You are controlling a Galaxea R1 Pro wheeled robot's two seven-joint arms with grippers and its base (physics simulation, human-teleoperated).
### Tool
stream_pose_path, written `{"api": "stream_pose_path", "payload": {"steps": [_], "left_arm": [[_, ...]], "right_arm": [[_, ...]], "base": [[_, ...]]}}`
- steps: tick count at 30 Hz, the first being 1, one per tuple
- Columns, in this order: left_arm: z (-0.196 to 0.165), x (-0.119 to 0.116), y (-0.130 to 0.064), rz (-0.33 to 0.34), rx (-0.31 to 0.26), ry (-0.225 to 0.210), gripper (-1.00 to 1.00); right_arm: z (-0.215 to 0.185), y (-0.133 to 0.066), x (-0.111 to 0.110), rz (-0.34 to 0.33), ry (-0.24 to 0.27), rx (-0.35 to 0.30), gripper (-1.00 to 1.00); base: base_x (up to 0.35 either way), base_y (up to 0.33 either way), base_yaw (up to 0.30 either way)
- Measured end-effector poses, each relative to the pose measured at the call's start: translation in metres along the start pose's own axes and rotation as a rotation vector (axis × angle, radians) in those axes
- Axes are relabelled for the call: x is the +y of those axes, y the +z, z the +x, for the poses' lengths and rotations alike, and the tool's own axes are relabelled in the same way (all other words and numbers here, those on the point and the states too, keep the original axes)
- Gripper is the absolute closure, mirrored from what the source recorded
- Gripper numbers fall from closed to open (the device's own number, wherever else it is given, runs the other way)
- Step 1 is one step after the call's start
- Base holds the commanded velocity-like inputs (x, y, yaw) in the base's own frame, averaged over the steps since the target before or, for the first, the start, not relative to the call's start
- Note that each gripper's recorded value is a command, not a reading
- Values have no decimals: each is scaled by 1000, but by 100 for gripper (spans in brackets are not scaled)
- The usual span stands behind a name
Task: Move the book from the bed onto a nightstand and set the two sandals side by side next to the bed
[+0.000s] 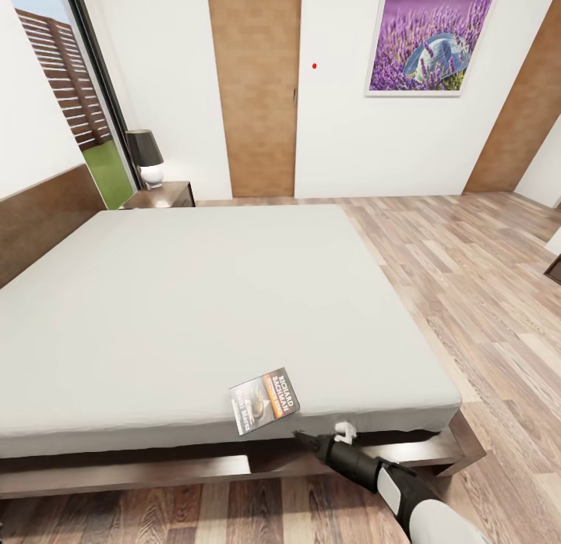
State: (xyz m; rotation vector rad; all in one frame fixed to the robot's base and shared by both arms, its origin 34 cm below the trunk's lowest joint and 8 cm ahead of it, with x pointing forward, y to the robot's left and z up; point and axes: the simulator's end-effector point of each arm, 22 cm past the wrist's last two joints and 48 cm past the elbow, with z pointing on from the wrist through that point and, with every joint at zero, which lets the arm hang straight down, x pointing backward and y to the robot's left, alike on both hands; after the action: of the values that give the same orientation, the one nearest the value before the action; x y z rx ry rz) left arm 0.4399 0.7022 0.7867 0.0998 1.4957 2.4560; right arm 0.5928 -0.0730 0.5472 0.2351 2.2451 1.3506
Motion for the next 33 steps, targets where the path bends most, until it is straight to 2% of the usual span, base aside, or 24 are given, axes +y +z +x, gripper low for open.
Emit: {"api": "stream_pose_path", "payload": {"steps": [5, 12, 13, 33], "left_arm": [[1, -8, -15, 31, 0, 24, -100], [-1, -19, -37, 77, 3, 24, -100], [-2, -20, -40, 84, 4, 23, -100], [-2, -22, -42, 91, 3, 26, -100]], "right_arm": [[15, -11, -13, 26, 12, 16, -100], [39, -20, -23, 47, 39, 37, -100], [58, -26, -29, 59, 60, 54, -100], [60, -29, -31, 62, 64, 53, -100]], "base": [[0, 0, 0], [0, 0, 0], [0, 0, 0], [0, 0, 0]]}}
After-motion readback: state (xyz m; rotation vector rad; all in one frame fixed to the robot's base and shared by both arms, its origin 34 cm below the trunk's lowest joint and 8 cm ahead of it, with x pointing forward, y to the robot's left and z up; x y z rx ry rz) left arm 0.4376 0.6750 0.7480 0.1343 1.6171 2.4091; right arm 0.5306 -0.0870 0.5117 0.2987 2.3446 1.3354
